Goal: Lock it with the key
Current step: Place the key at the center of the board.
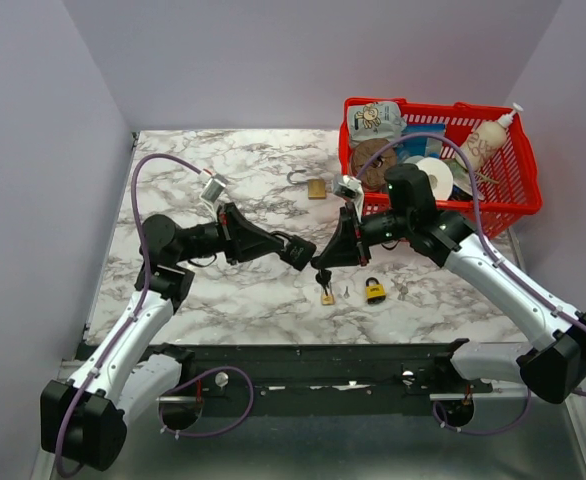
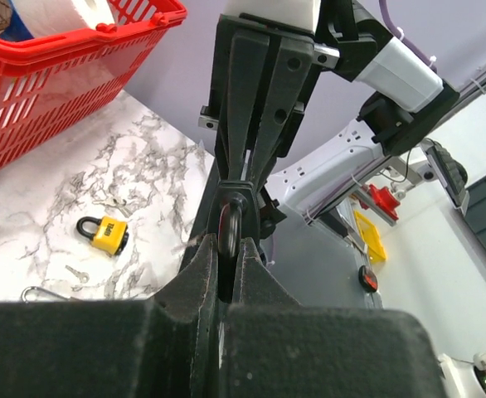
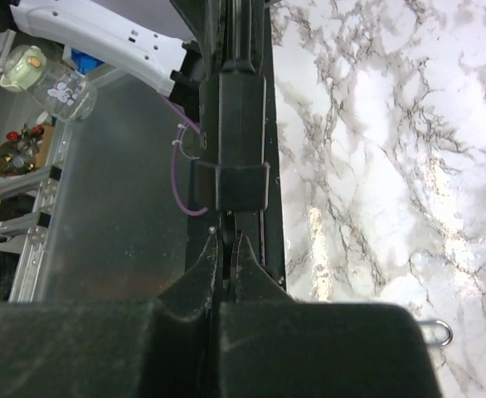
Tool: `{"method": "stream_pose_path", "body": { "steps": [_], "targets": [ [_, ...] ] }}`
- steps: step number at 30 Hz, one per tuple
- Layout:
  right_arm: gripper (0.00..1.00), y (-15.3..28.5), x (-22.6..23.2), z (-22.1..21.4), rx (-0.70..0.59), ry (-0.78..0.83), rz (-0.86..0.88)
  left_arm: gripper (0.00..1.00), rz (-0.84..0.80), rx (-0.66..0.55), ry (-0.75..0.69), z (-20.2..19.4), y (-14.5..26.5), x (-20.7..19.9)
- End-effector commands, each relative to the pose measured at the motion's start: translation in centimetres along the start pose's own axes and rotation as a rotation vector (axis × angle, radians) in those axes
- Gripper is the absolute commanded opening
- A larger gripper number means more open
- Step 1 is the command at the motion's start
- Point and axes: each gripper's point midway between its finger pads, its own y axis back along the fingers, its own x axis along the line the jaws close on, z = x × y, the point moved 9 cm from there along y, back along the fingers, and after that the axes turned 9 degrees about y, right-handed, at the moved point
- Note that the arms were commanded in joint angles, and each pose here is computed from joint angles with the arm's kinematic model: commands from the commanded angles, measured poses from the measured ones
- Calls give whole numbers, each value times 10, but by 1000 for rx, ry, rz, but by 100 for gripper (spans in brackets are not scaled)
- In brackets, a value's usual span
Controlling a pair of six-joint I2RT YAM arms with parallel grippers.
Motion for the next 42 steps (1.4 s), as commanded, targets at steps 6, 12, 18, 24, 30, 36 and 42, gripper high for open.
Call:
{"method": "stream_pose_path", "body": {
  "steps": [6,12,18,24,30,36,42],
  "targets": [
    [1,-2,10,-35,52,-147,54,0,63,-203,-119,49,19,5],
    [1,-17,-12,-63,27,-338,-100,0,136,-275,-103,62,32,17],
    [1,-47,-30,-84,60,-384,-249,0,184,-352,-56,67,39,24],
    [1,-79,-41,-103,157,-493,-415,0,240,-394,-43,69,48,33],
    [1,-101,-61,-128,223,-593,-491,0,260,-402,-29,68,49,39],
    [1,-110,-79,-146,269,-655,-578,0,272,-392,-19,64,50,41],
    [1,-108,-90,-155,275,-654,-668,0,284,-386,6,55,53,44]
  ]
}}
